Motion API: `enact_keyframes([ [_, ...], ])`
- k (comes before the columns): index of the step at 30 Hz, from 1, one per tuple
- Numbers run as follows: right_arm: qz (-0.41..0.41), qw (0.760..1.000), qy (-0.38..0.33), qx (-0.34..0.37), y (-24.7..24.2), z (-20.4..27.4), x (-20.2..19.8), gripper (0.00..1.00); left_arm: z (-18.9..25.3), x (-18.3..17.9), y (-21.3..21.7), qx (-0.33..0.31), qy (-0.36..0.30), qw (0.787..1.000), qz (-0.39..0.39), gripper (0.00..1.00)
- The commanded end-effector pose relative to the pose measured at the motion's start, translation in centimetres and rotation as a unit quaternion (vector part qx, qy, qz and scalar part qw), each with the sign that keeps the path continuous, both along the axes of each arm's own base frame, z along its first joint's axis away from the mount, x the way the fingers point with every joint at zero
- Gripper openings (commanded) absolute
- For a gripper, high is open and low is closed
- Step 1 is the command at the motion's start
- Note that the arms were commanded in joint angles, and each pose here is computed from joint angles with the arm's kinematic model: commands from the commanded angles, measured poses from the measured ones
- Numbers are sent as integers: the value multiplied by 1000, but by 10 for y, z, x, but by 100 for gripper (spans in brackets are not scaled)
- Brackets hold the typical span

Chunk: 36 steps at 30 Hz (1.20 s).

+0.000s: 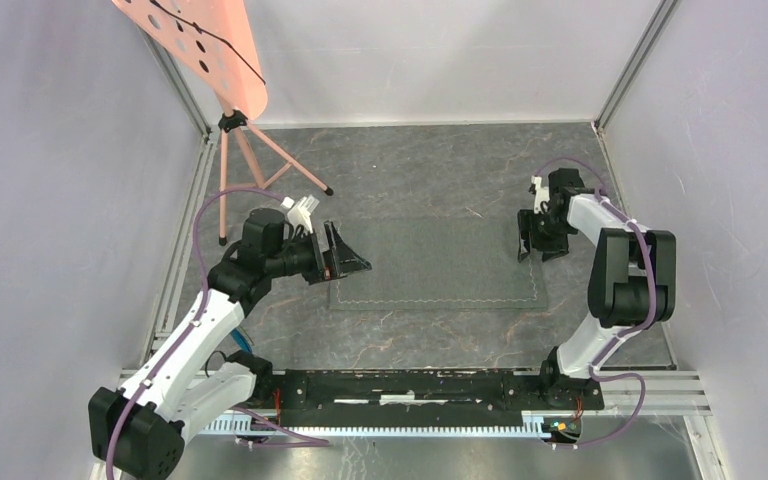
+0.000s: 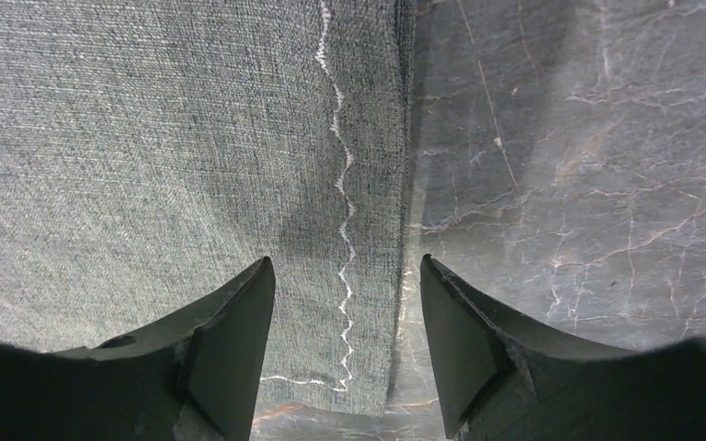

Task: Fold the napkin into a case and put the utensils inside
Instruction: Pick up the rectangle-folded napkin from the center of the board.

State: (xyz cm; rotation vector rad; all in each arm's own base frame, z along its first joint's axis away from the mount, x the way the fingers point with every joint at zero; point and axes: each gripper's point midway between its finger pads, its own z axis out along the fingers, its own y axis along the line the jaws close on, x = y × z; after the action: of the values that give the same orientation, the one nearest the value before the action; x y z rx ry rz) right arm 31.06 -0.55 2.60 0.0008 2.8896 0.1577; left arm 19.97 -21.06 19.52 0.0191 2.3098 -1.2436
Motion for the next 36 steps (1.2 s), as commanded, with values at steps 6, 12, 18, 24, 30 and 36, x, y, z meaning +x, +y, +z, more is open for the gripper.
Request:
enact_keyframes([
  [6,-12,1000,3,-20,6,-26,-4,57,11,-5,-4,1,-26,999,-40,100],
  [12,-7,1000,3,-27,10,-39,-15,41,19,-10,-2,-3,-33,999,-40,100],
  [18,-7,995,-4,-100,-13,-36,-13,1,27,-12,0,-5,-40,999,-37,100],
  [24,-23,970,-37,-239,-62,8,8,1,24,-15,2,0,-37,999,-34,100],
  [30,2,963,-107,-245,-47,39,23,1,18,-17,4,5,-35,999,-30,100],
  [36,69,976,-122,-167,26,47,20,0,15,-16,8,18,-38,999,-24,100],
])
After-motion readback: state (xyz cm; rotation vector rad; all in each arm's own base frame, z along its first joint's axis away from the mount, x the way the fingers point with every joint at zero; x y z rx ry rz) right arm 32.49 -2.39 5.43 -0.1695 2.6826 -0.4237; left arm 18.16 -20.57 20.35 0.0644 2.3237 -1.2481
